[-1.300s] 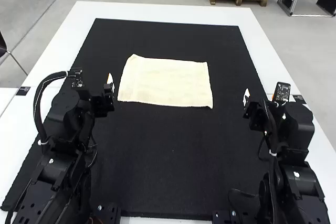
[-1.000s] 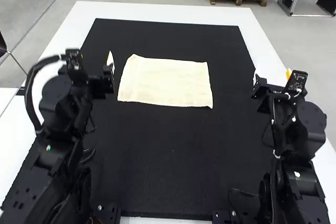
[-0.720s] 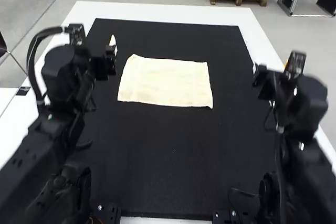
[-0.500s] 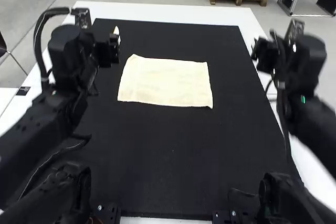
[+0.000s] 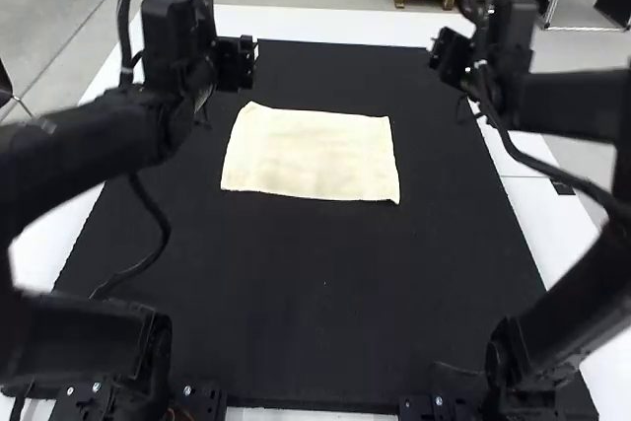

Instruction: Fold the towel.

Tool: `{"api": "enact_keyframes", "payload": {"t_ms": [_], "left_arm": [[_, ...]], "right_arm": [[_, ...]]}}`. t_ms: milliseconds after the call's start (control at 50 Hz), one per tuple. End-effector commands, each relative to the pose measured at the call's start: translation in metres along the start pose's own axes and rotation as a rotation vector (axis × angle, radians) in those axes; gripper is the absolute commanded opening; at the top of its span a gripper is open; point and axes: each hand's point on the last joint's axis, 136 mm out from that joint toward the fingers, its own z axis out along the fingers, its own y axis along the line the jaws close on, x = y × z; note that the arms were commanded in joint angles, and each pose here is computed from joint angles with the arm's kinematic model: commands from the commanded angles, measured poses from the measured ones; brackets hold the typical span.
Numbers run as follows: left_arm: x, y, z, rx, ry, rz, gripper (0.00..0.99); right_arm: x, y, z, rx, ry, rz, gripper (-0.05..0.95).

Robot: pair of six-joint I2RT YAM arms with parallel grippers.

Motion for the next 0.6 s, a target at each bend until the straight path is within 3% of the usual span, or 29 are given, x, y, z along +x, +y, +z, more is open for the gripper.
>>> {"api": "enact_keyframes", "payload": {"t_ms": [0, 120, 400, 580], "left_arm": [[-0.015, -0.011, 0.016, 0.06, -0.009, -0.024, 0.972], [-0.01, -0.009, 0.036, 0.077, 0.025, -0.042, 0.972], [0.001, 0.021, 0.082, 0.059, 0.083, -0.08, 0.972], [0.003, 0.022, 0.103, 0.059, 0.096, -0.083, 0.972]], "right_arm": [[-0.005, 0.014, 0.018, -0.032, 0.003, 0.035, 0.91], [0.007, 0.016, 0.042, -0.032, 0.044, 0.039, 0.91], [0.048, 0.008, 0.1, -0.026, 0.149, 0.055, 0.91], [0.07, 0.006, 0.131, -0.037, 0.198, 0.075, 0.91]]}}
